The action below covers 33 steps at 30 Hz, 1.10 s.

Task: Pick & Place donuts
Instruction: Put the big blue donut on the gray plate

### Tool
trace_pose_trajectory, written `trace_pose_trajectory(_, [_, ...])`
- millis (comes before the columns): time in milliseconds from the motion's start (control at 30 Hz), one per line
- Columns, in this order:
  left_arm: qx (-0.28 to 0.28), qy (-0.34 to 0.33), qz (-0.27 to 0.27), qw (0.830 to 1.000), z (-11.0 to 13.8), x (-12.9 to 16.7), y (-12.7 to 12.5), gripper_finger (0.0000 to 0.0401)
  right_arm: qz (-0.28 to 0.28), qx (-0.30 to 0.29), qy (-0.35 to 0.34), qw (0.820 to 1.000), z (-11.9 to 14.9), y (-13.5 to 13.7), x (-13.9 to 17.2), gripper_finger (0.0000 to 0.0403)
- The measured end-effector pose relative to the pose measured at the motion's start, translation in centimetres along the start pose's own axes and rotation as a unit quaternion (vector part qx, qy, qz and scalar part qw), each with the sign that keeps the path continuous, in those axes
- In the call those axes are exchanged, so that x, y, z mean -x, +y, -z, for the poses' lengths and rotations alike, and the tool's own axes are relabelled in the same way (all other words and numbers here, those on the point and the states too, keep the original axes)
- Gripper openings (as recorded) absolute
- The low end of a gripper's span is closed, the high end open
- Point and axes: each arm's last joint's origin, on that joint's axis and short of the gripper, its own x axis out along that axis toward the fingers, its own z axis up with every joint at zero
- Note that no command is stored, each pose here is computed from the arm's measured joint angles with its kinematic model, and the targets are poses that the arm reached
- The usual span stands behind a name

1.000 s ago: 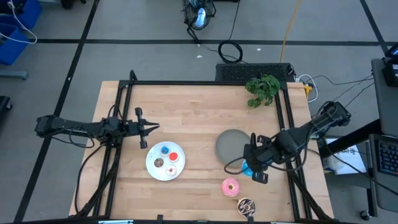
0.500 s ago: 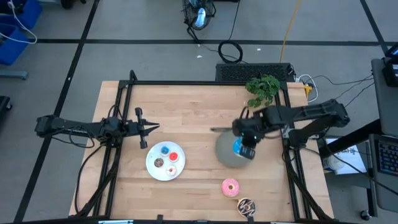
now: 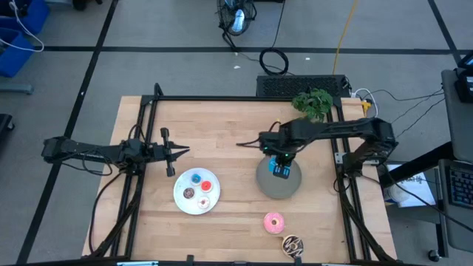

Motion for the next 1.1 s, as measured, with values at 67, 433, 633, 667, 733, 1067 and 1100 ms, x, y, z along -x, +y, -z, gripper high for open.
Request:
trace_pose_trajectory(67, [0.000,0.000,0.000,1.000,0.0,0.0,0.0,0.0037,0.018,0.017,0.014,1.000,-0.7,-0.2,-1.1,0.0018])
trace_pose_trajectory(433, [-0.002,0.004,0.002,1.000,0.1,0.0,0.0,0.0037,0.029,0.066,0.043,0.996,-4.4,-0.4,-7.2,0.0018])
trace_pose_trajectory(633, [-0.004,0.014,0.000,1.000,0.2,0.0,-0.1,0.0037,0.034,0.058,0.060,0.996,-4.7,-0.9,-9.0,0.0018])
trace_pose_trajectory(667, [-0.004,0.014,-0.003,1.000,0.2,0.0,0.0,0.0037,0.033,0.055,0.058,0.996,-4.6,-1.1,-9.3,0.0018])
trace_pose_trajectory(733, [-0.004,0.015,-0.004,1.000,0.2,0.0,0.0,0.0037,0.032,0.048,0.059,0.997,-4.4,-1.5,-9.9,0.0018])
trace_pose_trajectory(1067, [-0.003,0.015,-0.004,1.000,0.2,0.0,0.0,0.0037,0.048,0.044,0.082,0.994,-3.5,-2.0,-11.1,0.0031])
trace_pose_trajectory(1100, [-0.004,0.015,-0.004,1.000,0.2,0.0,0.0,0.0037,0.053,0.045,0.081,0.994,-3.5,-2.0,-11.1,0.0040])
